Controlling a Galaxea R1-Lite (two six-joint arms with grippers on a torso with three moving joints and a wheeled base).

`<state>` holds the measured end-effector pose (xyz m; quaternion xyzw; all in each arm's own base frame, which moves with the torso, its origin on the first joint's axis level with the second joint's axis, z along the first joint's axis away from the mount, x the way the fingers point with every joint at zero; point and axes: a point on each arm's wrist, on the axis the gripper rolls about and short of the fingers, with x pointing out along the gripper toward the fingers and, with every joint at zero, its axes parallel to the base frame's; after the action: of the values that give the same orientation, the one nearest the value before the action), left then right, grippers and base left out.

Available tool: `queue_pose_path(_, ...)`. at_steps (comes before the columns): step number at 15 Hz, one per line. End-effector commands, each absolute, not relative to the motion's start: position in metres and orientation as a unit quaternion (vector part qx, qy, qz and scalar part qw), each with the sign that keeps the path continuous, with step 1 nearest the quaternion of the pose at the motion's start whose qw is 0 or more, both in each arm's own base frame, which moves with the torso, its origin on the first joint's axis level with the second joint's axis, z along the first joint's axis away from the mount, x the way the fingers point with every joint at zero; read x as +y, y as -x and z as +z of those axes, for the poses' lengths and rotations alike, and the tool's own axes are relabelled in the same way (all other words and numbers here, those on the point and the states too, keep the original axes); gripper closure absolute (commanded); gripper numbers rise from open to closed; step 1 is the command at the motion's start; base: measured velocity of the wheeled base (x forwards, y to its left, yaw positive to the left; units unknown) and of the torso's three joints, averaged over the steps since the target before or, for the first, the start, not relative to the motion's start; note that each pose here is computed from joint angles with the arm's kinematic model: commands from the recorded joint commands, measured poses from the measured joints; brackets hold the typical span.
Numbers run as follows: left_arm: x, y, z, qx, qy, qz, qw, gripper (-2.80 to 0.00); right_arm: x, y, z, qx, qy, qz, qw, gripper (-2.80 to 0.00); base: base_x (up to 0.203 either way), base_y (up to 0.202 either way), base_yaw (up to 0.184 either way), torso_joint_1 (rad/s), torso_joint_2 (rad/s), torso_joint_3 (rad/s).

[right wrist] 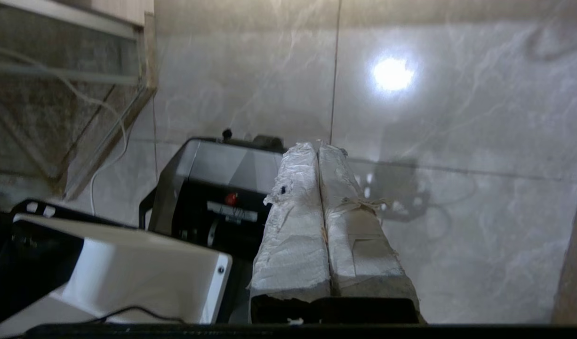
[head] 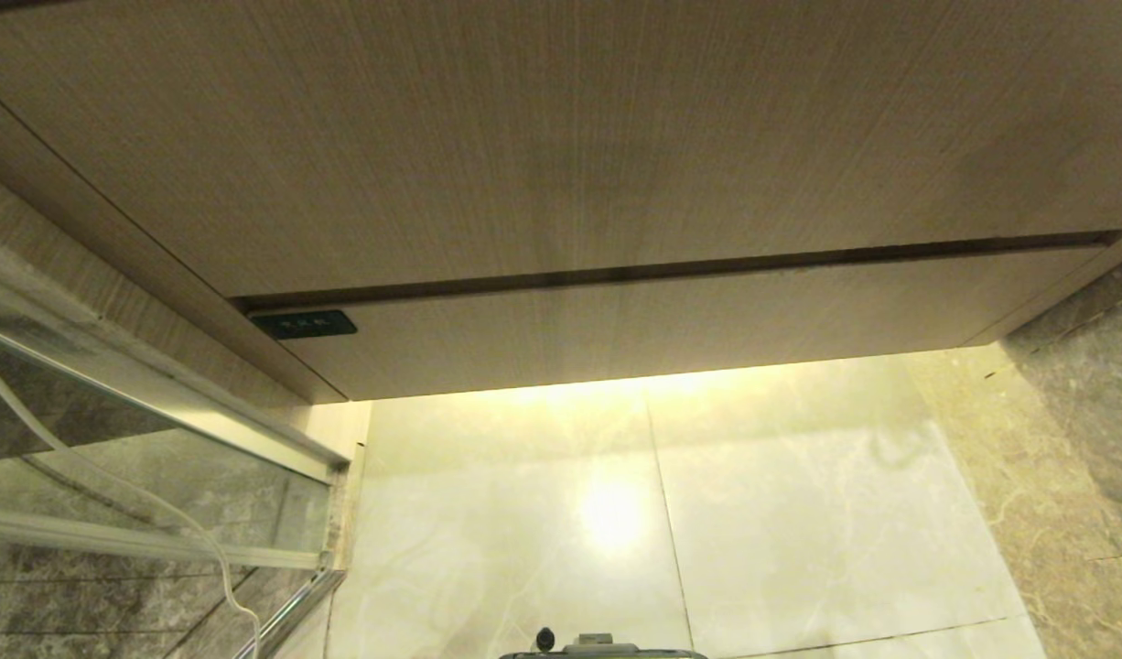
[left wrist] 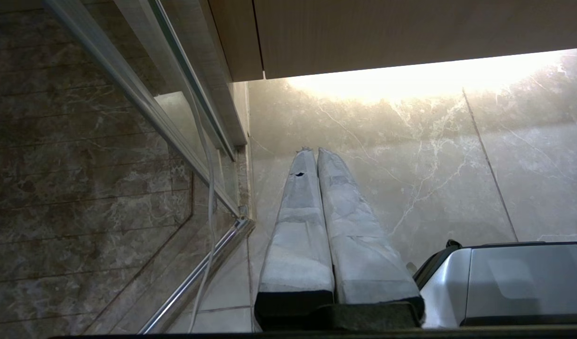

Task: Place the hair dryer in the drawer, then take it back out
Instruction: Pull open the drawer

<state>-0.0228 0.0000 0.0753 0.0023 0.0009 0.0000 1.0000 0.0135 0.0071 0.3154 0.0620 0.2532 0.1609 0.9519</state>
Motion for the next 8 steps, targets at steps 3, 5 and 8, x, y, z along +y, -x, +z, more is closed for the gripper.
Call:
queue_pose_path(3,0.0,0.023,0.075,0.001,-0.002,0.0,1.0,0.0,0.007,-0.01,0.309,0.286,-0.049,0.174,0.941,0.0,0.0,0.0,0.0,0.0,0.0,0.0)
queue_pose_path(5,0.0,0.023,0.075,0.001,-0.002,0.0,1.0,0.0,0.008,-0.019,0.309,0.294,-0.024,0.18,0.938,0.0,0.0,0.0,0.0,0.0,0.0,0.0)
queue_pose_path(8,0.0,0.023,0.075,0.001,-0.002,0.0,1.0,0.0,0.009,-0.027,0.312,0.289,0.012,0.189,0.938,0.0,0.0,0.0,0.0,0.0,0.0,0.0)
